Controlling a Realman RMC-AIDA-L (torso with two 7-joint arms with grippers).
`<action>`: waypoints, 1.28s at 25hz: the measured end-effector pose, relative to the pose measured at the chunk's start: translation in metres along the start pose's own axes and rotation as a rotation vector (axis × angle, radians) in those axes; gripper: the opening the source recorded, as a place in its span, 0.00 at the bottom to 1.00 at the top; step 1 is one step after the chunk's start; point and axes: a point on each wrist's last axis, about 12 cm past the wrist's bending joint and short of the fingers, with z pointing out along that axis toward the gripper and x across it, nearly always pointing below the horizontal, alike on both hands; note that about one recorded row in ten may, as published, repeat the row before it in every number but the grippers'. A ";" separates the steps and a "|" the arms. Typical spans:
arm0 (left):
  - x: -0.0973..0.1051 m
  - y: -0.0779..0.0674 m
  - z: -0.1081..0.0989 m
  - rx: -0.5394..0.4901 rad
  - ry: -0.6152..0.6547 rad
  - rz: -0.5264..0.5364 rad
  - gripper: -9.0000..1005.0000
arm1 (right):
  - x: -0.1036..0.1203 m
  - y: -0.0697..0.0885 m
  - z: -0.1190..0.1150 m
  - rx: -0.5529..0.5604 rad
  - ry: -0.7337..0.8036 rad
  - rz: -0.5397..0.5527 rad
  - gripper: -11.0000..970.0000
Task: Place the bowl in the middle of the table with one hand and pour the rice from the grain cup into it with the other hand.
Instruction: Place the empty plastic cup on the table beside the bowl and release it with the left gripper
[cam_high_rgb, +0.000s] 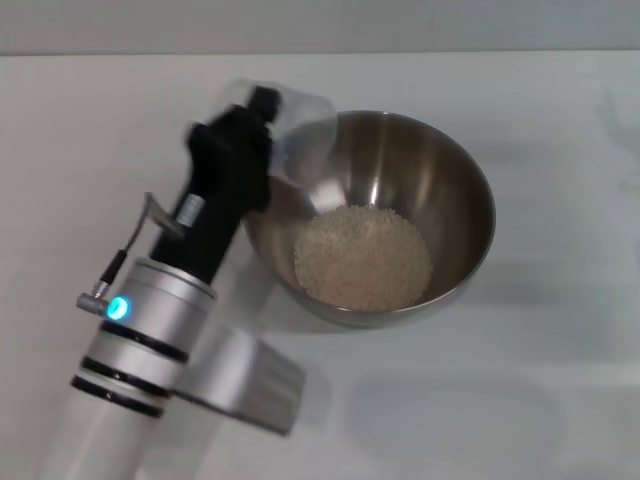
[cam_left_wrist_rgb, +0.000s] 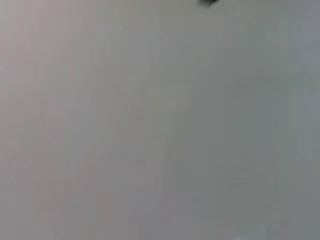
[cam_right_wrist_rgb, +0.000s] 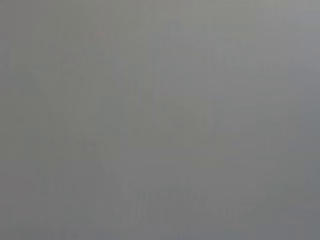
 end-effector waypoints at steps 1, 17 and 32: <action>0.004 0.002 0.002 -0.011 0.040 -0.076 0.04 | 0.000 0.000 0.000 0.000 0.000 0.000 0.84; 0.094 0.001 -0.002 -0.112 0.451 -0.828 0.04 | 0.000 0.002 -0.001 -0.006 0.002 0.019 0.84; 0.116 -0.016 -0.010 -0.058 0.506 -1.082 0.05 | 0.001 0.002 -0.002 -0.008 0.006 0.039 0.84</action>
